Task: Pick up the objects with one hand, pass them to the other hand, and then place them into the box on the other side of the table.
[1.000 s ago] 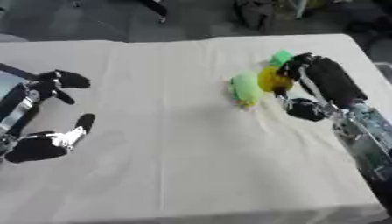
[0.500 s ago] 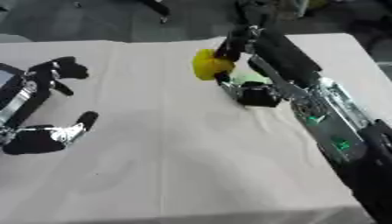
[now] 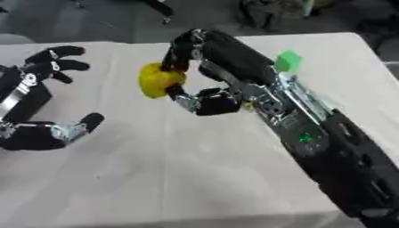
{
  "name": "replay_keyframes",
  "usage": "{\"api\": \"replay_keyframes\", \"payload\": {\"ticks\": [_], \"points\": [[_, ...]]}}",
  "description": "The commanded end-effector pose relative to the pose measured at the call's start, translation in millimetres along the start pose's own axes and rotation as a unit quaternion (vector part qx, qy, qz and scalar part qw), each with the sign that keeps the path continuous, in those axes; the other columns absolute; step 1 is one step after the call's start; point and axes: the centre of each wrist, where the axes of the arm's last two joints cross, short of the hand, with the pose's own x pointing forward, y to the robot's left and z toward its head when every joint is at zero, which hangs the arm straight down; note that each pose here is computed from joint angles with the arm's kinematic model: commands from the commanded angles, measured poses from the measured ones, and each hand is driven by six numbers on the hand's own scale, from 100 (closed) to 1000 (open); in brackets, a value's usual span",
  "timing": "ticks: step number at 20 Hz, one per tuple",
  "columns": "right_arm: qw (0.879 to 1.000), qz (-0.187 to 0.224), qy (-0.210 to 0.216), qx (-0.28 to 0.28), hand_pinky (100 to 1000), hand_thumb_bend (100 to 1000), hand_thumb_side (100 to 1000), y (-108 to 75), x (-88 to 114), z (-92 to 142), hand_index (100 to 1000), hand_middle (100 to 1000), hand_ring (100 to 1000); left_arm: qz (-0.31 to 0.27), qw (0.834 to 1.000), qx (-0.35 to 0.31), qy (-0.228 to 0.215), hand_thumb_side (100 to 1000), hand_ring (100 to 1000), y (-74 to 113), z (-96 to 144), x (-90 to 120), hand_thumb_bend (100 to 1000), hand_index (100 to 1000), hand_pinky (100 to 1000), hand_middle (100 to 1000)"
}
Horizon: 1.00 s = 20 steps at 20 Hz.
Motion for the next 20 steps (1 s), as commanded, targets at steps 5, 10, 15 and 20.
{"api": "replay_keyframes", "payload": {"ticks": [5, 10, 15, 20], "points": [[0.999, -0.015, -0.046, 0.006, 554, 100, 100, 2.2, 10, -22, 340, 416, 481, -0.009, 1.000, -0.010, -0.022, 405, 1000, 6.6, -6, 7, 419, 820, 706, 886], [0.997, -0.025, -0.070, 0.009, 546, 100, 100, 5.6, 17, -33, 340, 416, 481, -0.012, 0.999, -0.025, -0.035, 405, 1000, 5.9, -10, 11, 418, 823, 705, 886], [0.996, -0.033, -0.087, 0.008, 544, 100, 100, 6.0, 23, -40, 340, 416, 481, -0.015, 0.998, -0.037, -0.043, 404, 1000, 4.0, -12, 14, 416, 825, 706, 888], [0.994, -0.041, -0.098, 0.008, 544, 100, 100, 5.9, 27, -43, 340, 416, 481, -0.016, 0.998, -0.041, -0.045, 395, 1000, 1.5, -14, 15, 401, 819, 704, 886]]}}
